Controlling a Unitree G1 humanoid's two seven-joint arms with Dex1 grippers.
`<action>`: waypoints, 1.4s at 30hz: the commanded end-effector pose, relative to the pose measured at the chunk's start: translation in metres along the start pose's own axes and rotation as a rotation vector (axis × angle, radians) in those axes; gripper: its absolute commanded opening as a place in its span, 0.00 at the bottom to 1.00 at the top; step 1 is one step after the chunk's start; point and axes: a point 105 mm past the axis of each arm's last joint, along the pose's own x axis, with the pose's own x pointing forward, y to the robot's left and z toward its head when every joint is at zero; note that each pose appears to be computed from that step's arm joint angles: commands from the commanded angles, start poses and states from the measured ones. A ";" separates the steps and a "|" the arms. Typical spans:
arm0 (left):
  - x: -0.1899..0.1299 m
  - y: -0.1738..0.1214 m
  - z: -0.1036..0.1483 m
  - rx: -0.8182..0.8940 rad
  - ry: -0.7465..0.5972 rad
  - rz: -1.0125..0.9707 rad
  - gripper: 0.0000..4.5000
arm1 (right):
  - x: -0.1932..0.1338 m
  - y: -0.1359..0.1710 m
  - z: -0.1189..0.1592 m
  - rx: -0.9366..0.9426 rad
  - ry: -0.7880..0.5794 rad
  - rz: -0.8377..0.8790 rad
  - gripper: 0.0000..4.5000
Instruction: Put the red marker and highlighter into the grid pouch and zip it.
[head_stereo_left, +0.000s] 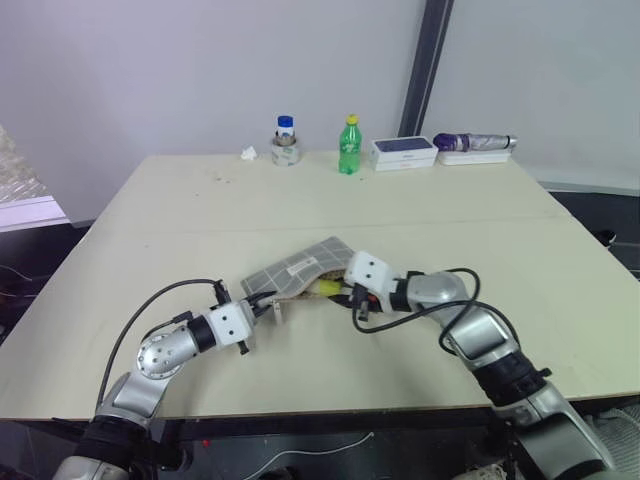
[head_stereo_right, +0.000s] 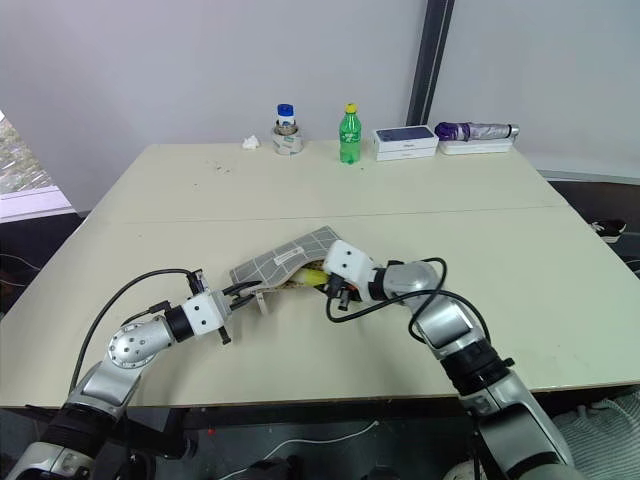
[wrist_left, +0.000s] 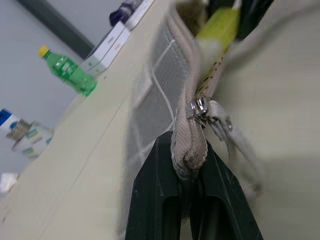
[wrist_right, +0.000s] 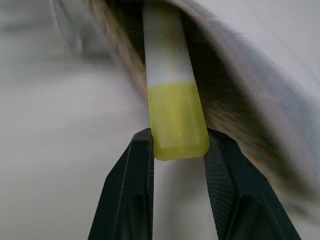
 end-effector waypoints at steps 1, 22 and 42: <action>-0.002 0.011 0.015 -0.003 -0.074 -0.010 0.00 | 0.014 0.016 0.031 -0.076 -0.097 0.064 0.19; -0.028 0.028 -0.010 -0.054 0.024 0.074 0.00 | -0.049 0.011 0.036 0.210 -0.248 0.049 0.99; -0.006 0.020 -0.007 -0.065 -0.017 0.052 0.00 | -0.165 -0.031 -0.126 0.373 0.204 -0.332 0.99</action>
